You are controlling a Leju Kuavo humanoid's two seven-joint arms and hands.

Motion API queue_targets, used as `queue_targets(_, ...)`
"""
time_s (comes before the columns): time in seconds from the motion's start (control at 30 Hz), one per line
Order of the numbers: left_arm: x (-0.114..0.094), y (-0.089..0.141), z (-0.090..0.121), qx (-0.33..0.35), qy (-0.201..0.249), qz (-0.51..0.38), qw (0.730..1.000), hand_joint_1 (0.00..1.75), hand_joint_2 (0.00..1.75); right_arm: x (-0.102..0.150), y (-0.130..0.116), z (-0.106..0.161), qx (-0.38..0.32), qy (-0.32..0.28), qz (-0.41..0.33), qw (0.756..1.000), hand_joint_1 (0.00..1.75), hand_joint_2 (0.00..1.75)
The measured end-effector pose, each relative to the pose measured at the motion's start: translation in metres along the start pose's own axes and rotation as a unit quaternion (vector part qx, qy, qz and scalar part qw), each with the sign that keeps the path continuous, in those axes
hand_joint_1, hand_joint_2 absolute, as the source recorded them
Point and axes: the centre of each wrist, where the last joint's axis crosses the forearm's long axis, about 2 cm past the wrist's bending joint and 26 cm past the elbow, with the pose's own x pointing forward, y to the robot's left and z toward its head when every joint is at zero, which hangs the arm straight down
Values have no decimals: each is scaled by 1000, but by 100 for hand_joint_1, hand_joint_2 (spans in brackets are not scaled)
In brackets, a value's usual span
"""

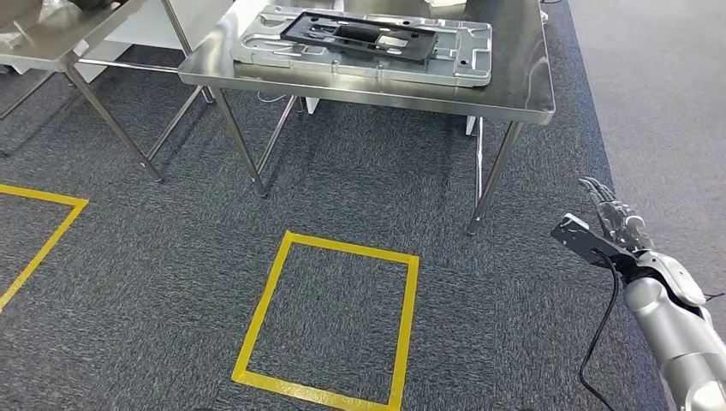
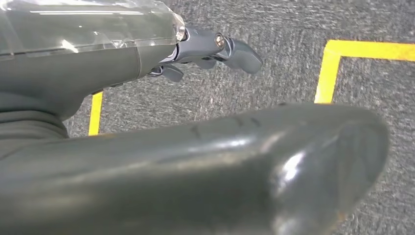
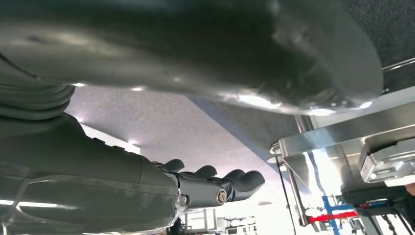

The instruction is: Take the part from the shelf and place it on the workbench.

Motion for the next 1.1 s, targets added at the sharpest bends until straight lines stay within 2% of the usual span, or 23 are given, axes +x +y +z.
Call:
queue_targets(0.4,-2,1,1,3,3,1,1000,0,0,-2,3,6,-10,10,21,1000,0,0)
queue_targets(0.73,-3,-2,2,7,2,2,1000,0,0,3,13,9,-2,8,-10,1000,0,0)
queue_targets(0.93,-2,-4,2,4,1,4,1000,0,0,4,0,-1,-4,8,-20,1000,0,0)
queue_targets(1.1,-2,-4,2,1,3,3,1000,0,0,-2,-3,0,-2,22,-20,1000,0,0)
